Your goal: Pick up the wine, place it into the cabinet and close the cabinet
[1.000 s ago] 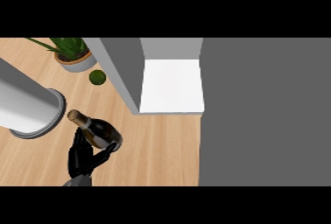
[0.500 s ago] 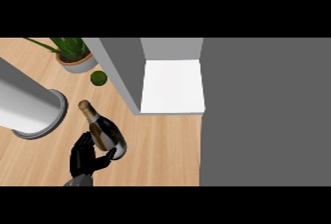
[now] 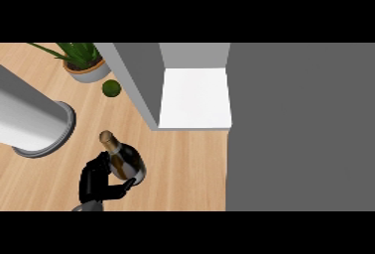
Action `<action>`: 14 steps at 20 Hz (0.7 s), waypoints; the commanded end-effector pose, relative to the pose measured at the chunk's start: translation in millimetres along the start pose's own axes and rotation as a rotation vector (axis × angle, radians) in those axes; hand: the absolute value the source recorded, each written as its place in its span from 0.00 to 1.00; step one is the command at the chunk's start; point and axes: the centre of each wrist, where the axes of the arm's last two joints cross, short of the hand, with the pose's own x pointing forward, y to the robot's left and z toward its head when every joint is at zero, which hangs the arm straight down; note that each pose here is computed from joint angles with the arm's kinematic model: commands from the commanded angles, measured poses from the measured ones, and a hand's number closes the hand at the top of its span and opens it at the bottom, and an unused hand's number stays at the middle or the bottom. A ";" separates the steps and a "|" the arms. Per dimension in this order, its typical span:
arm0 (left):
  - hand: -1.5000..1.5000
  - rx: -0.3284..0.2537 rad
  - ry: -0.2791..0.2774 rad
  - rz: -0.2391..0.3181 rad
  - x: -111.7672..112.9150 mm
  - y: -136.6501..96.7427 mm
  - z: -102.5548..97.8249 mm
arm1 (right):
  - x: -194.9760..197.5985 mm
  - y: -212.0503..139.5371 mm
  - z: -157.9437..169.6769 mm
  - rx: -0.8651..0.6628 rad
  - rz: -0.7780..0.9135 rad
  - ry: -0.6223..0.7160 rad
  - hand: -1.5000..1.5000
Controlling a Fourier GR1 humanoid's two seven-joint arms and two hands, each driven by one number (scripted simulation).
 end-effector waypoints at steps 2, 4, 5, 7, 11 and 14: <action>1.00 -0.094 0.103 0.050 -9.9 31.7 72.1 | -0.4 -1.4 1.4 -0.005 -0.002 0.010 0.00; 1.00 -0.102 0.072 0.074 -7.8 24.0 69.8 | -11.4 -1.1 4.3 0.004 0.009 0.021 0.00; 1.00 -0.105 0.070 0.074 3.0 43.2 73.5 | 3.4 0.0 5.6 -0.045 0.023 -0.002 0.00; 1.00 -0.141 0.027 0.107 2.8 23.9 83.0 | -4.1 -5.5 7.4 -0.003 0.016 0.021 0.00; 1.00 -0.204 0.016 0.171 19.1 2.5 74.5 | -1.9 -4.8 2.8 -0.027 0.008 0.001 0.00; 1.00 -0.226 -0.019 0.170 32.5 -20.4 52.7 | -13.0 -15.1 -5.8 -0.022 -0.022 0.008 0.00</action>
